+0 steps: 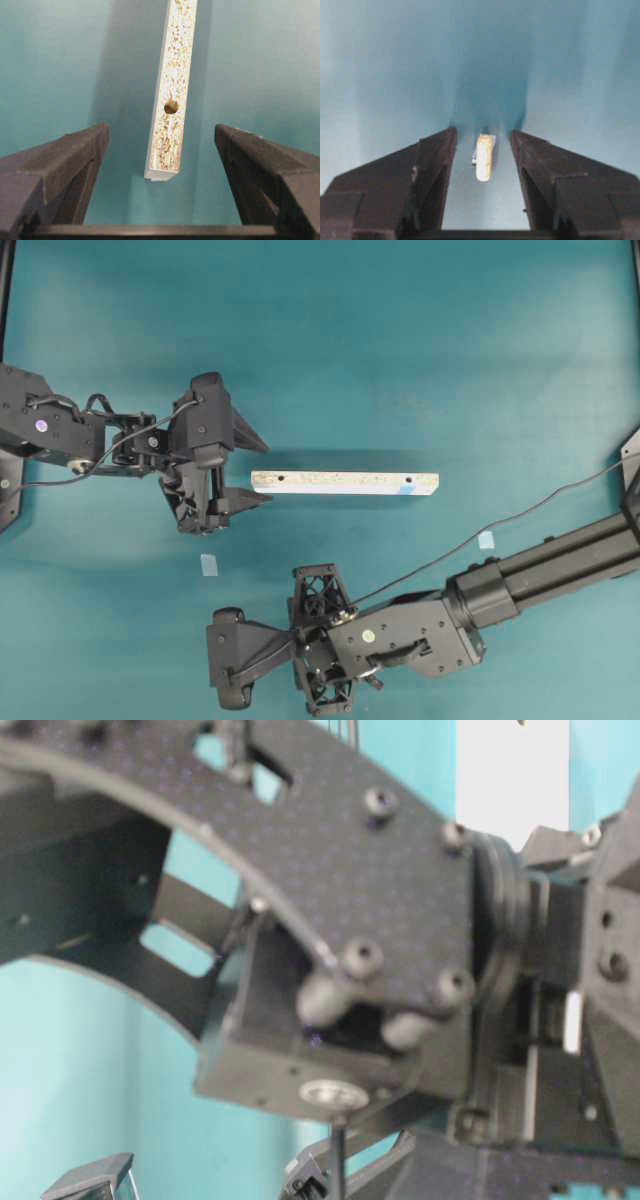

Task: Insert the rod into the hole on the wooden board.
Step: 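Lower right gripper over the wooden dowel and close on it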

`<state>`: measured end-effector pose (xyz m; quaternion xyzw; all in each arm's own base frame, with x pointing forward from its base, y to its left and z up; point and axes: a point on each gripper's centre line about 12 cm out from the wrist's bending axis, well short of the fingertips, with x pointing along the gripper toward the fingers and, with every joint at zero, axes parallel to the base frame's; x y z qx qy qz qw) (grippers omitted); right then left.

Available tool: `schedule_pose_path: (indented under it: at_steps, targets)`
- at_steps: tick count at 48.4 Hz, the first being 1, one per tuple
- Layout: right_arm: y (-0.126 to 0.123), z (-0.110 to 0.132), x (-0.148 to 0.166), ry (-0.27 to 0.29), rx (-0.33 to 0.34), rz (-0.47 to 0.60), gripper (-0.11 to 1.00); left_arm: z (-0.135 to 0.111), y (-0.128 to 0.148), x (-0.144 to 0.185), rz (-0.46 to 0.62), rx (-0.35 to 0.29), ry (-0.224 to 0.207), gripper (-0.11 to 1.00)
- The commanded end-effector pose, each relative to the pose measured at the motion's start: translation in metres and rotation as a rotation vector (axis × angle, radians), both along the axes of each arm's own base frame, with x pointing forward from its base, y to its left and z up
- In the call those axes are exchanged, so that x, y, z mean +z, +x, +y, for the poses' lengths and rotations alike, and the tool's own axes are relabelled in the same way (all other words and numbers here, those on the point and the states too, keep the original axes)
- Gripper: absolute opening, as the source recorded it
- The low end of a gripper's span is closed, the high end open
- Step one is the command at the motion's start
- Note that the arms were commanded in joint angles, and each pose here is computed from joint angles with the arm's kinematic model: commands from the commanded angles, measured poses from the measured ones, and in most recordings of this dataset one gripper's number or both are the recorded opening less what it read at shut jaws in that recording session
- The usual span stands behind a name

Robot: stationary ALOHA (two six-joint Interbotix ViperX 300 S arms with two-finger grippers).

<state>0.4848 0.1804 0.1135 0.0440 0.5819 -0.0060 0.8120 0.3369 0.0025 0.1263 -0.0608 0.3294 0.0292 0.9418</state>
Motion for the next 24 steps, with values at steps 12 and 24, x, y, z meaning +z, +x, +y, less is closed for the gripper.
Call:
schedule_pose_path:
  at_steps: [12,24]
  targets:
    - [0.0023,-0.0002,0.0117,0.008,0.002,-0.028,0.43,0.0005,0.0046,0.0089,-0.034,0.004,-0.004,0.96]
    - [0.0025,-0.0001,0.0117,0.008,0.002,-0.03,0.37,0.0,0.0046,0.0089,-0.034,0.004,-0.005,0.96]
